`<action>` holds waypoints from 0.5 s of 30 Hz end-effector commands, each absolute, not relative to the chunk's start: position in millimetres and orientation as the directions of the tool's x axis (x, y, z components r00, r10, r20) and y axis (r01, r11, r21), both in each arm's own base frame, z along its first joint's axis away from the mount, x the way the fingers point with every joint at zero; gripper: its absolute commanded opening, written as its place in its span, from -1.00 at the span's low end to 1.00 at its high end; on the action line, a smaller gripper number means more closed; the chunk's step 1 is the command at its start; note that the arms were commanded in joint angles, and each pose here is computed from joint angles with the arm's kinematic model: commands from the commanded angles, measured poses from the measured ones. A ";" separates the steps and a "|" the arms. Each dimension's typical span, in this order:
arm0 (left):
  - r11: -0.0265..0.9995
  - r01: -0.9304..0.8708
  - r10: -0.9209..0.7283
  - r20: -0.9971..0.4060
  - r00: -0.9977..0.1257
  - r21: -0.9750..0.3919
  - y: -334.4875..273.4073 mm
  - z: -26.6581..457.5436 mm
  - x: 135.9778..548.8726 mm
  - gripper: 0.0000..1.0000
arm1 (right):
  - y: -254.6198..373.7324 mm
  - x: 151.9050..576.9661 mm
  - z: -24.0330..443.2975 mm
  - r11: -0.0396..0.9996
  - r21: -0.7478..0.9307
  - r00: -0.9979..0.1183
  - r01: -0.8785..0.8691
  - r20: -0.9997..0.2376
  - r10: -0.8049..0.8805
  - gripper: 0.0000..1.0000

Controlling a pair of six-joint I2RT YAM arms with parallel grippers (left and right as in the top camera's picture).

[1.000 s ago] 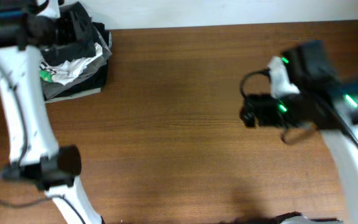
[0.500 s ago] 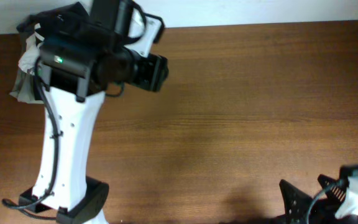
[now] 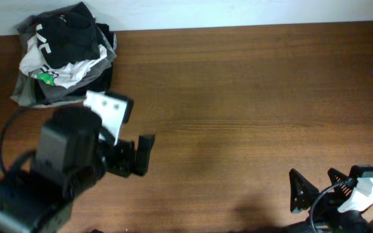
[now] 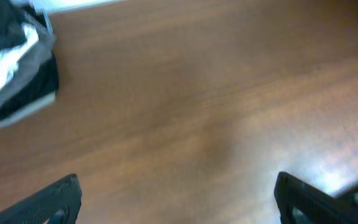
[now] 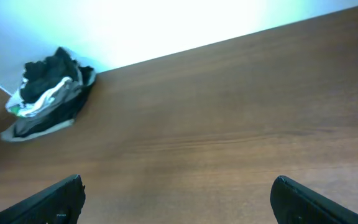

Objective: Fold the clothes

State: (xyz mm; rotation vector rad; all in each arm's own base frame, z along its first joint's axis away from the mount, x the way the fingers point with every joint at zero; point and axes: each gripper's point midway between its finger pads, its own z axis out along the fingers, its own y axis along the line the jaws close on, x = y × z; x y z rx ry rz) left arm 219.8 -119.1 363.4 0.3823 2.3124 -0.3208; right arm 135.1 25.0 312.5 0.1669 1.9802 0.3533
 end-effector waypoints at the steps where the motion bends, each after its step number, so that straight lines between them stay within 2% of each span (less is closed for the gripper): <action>1: 0.931 0.347 0.164 -0.717 -0.677 -0.114 -112.1 323.7 211.2 0.98 | 6.4 139.9 310.1 0.956 0.288 -0.385 0.057 -0.877 0.287 0.97; 7: 0.936 0.337 0.199 -0.644 -0.738 -0.098 -105.8 282.3 199.9 0.99 | 4.2 140.0 310.2 0.957 0.283 -0.381 0.068 -0.879 0.287 0.98; 15: 0.938 0.334 0.214 -0.606 -0.766 -0.091 -109.5 270.6 205.8 0.98 | 4.2 140.0 310.2 0.957 0.283 -0.381 0.068 -0.879 0.287 0.97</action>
